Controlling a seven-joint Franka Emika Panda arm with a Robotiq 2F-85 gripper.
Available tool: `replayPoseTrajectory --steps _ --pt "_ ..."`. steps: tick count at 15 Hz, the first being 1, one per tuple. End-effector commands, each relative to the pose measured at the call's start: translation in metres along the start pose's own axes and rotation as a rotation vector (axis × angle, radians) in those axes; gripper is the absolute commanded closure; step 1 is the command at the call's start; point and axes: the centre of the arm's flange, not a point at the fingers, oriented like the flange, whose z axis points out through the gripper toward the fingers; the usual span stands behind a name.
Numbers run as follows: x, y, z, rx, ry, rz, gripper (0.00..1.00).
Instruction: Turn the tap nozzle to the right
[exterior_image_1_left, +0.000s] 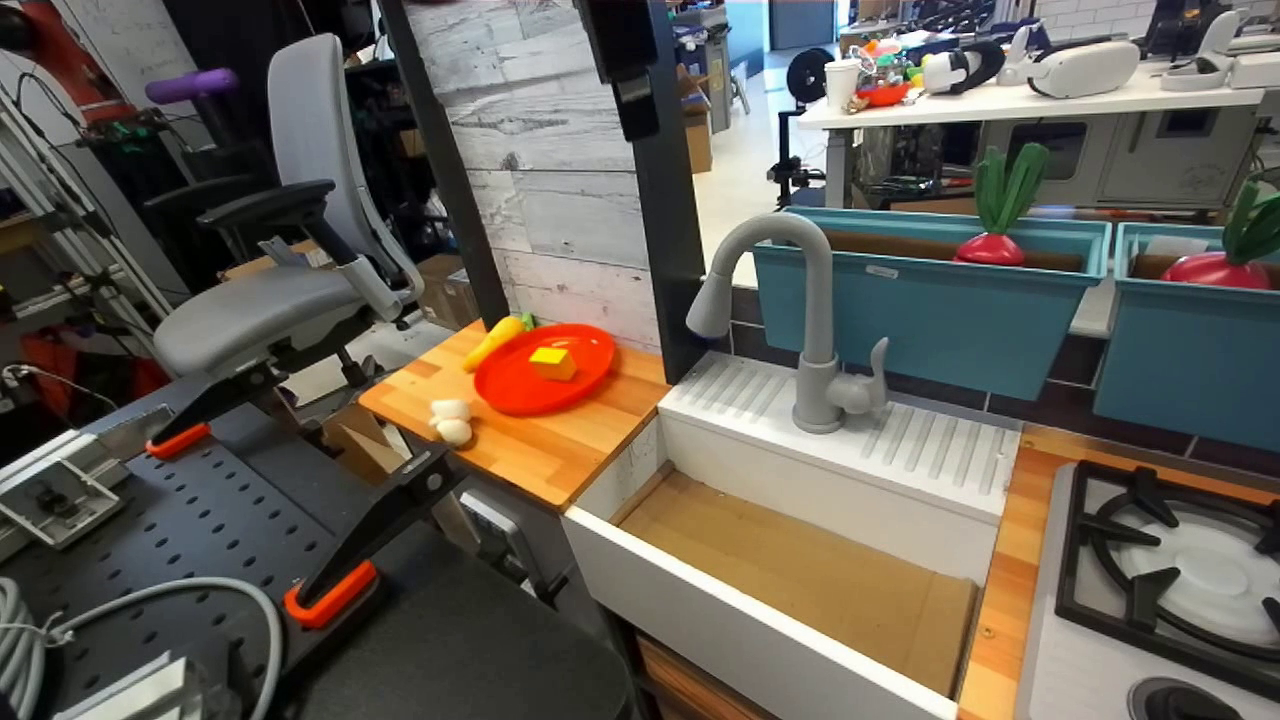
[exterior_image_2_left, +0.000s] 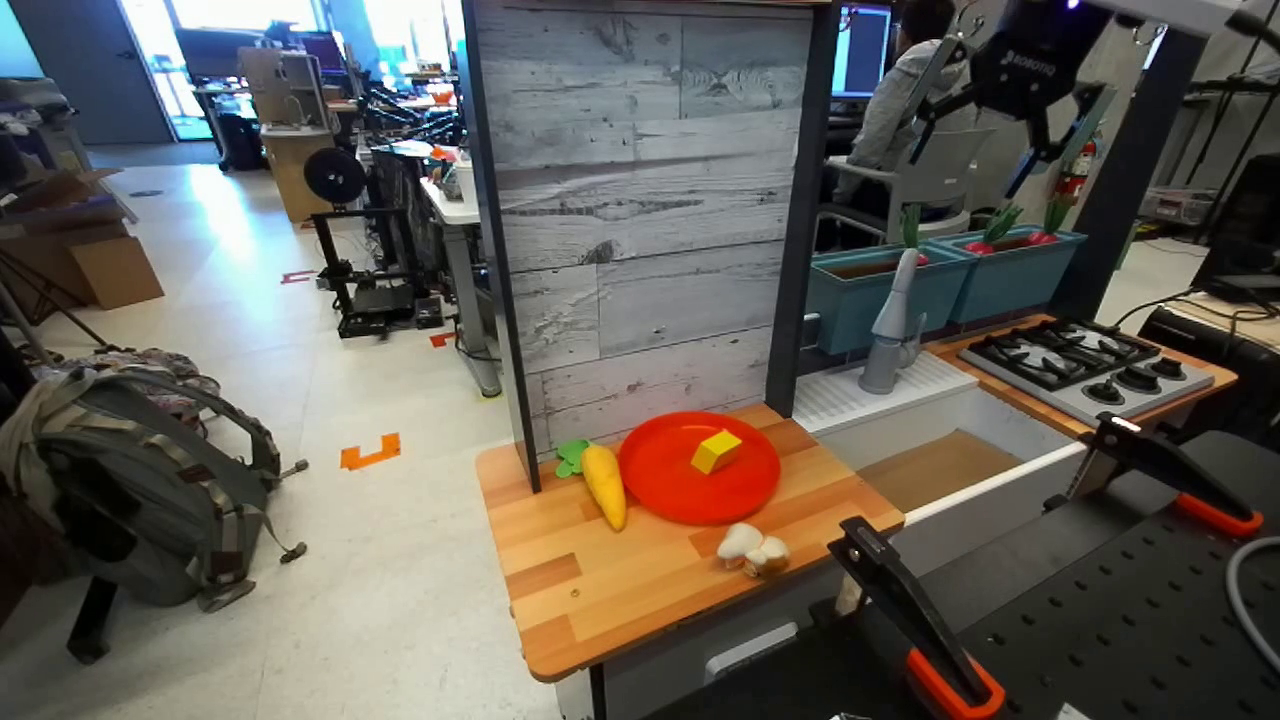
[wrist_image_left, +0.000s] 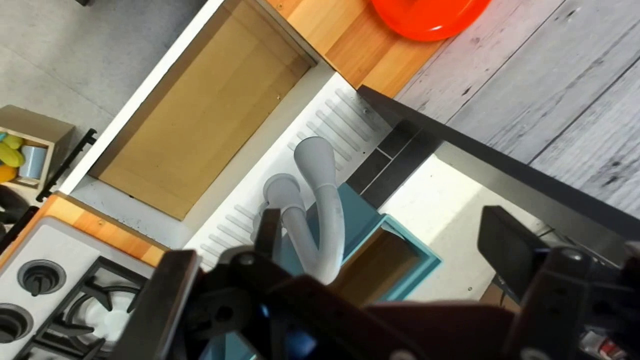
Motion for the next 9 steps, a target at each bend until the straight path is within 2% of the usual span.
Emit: replayPoseTrajectory --steps 1,9 --pt "0.030 0.001 0.039 -0.008 0.001 0.024 0.00" --pt "0.049 0.004 0.095 -0.069 -0.038 0.031 0.00"
